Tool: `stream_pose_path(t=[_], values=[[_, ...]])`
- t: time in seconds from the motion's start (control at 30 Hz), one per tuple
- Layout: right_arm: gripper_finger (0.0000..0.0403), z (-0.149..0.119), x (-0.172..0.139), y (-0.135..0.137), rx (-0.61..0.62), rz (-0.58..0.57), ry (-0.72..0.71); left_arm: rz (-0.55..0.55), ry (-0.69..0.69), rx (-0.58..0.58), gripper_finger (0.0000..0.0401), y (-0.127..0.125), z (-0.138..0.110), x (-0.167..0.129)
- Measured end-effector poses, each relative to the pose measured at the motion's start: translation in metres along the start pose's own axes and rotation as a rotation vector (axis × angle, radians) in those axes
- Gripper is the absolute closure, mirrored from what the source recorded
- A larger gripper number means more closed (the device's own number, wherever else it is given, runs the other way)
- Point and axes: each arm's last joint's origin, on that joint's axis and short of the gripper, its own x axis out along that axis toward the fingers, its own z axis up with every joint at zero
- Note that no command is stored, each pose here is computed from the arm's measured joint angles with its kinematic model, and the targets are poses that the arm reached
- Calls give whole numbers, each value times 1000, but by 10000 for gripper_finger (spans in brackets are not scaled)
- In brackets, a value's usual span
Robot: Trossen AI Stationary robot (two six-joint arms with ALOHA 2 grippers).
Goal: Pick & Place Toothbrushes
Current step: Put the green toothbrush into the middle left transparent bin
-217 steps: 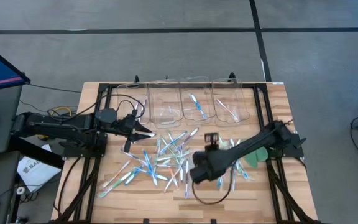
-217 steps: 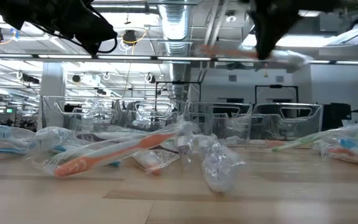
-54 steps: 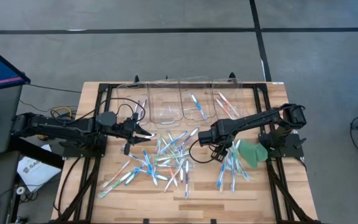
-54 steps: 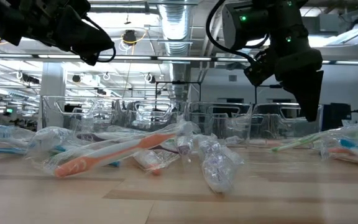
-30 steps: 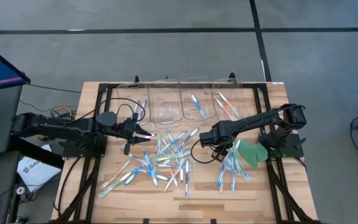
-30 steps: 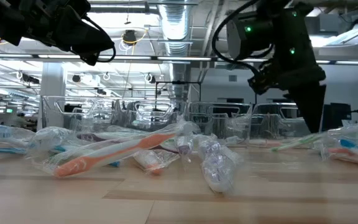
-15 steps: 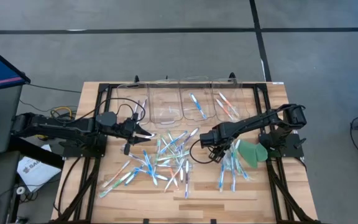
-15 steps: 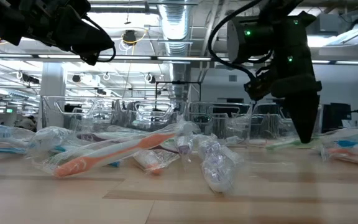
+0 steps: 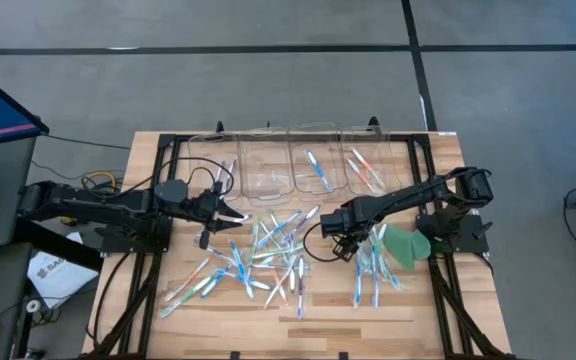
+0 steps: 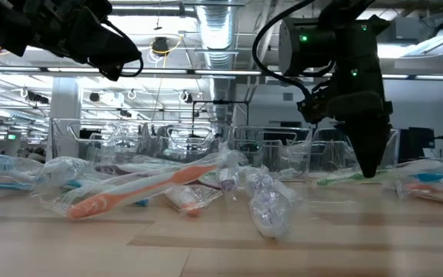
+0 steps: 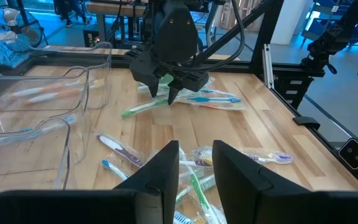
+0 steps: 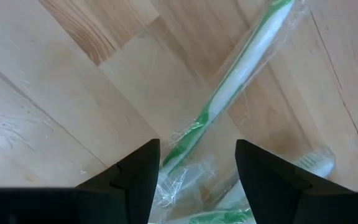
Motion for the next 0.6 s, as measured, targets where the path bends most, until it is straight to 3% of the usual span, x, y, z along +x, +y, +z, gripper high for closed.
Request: stream_pose_path(t=[0.6], values=[[198, 6, 0, 5, 1, 47, -66, 0, 0, 0, 311, 0, 0, 0]])
